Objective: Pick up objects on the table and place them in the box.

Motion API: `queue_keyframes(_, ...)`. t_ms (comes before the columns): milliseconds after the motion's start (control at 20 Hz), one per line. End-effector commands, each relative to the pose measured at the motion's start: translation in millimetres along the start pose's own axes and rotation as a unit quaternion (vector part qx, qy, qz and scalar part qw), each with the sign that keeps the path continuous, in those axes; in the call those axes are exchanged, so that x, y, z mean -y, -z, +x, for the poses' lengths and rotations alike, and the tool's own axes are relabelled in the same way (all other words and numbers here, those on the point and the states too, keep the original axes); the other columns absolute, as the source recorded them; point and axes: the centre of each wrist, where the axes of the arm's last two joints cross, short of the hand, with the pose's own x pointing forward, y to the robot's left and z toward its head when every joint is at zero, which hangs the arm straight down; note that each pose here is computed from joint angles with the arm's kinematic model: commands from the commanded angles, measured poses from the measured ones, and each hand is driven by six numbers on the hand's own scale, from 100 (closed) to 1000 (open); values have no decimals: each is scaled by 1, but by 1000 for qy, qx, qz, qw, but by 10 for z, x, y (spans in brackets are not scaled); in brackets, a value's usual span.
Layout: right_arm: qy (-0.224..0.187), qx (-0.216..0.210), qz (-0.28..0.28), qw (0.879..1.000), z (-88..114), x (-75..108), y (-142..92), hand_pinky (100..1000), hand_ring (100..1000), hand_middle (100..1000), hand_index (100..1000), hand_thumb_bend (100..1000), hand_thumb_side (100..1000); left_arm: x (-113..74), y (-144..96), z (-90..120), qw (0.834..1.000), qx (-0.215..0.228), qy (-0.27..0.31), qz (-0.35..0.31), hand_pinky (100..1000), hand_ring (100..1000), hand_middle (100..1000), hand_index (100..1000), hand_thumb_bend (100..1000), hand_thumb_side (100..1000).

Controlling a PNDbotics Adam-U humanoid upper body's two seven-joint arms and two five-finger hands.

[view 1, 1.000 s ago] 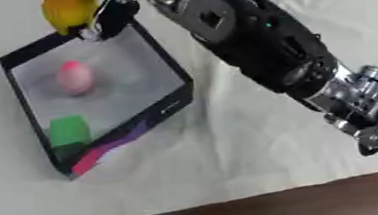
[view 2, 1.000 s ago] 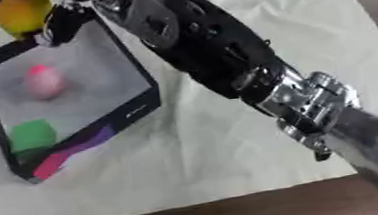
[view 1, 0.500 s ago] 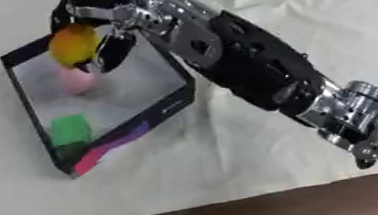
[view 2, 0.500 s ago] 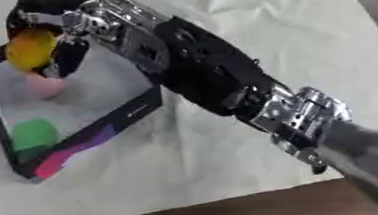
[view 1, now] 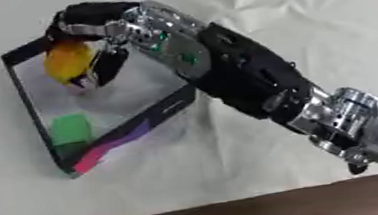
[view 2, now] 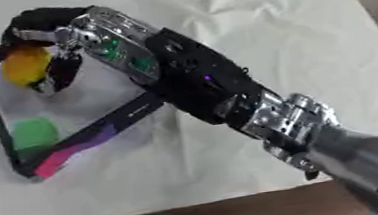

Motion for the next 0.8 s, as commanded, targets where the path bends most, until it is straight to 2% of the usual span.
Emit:
queue_keyframes(50, -21, 8, -12, 1000, 27, 113, -29, 873, 812, 804, 863, 437, 286, -32, 55, 65, 1000, 14, 4, 0, 718, 597, 780, 837, 415, 486)
queue_keyframes(250, -38, 17, -47, 998, 41, 238, -104, 900, 855, 838, 893, 495, 403, -39, 48, 52, 1000, 12, 6, 1, 718, 597, 780, 838, 416, 486)
queue_keyframes(400, -36, 22, -70, 997, 55, 326, -167, 902, 854, 839, 894, 489, 402, -43, 47, 48, 1000, 12, 7, 2, 718, 597, 780, 838, 417, 486)
queue_keyframes(600, -20, 25, -97, 995, 68, 453, -278, 901, 847, 834, 891, 457, 375, -55, 43, 42, 1000, 11, 10, 3, 718, 597, 779, 838, 417, 484)
queue_keyframes(650, -10, 24, -106, 994, 63, 494, -323, 902, 840, 829, 888, 407, 336, -63, 41, 40, 1000, 11, 11, 5, 719, 599, 780, 838, 417, 481)
queue_keyframes(800, 41, 27, -179, 983, 18, 790, -697, 905, 825, 816, 881, 318, 234, -130, 31, 27, 1000, 13, 23, 16, 720, 602, 780, 838, 421, 475)
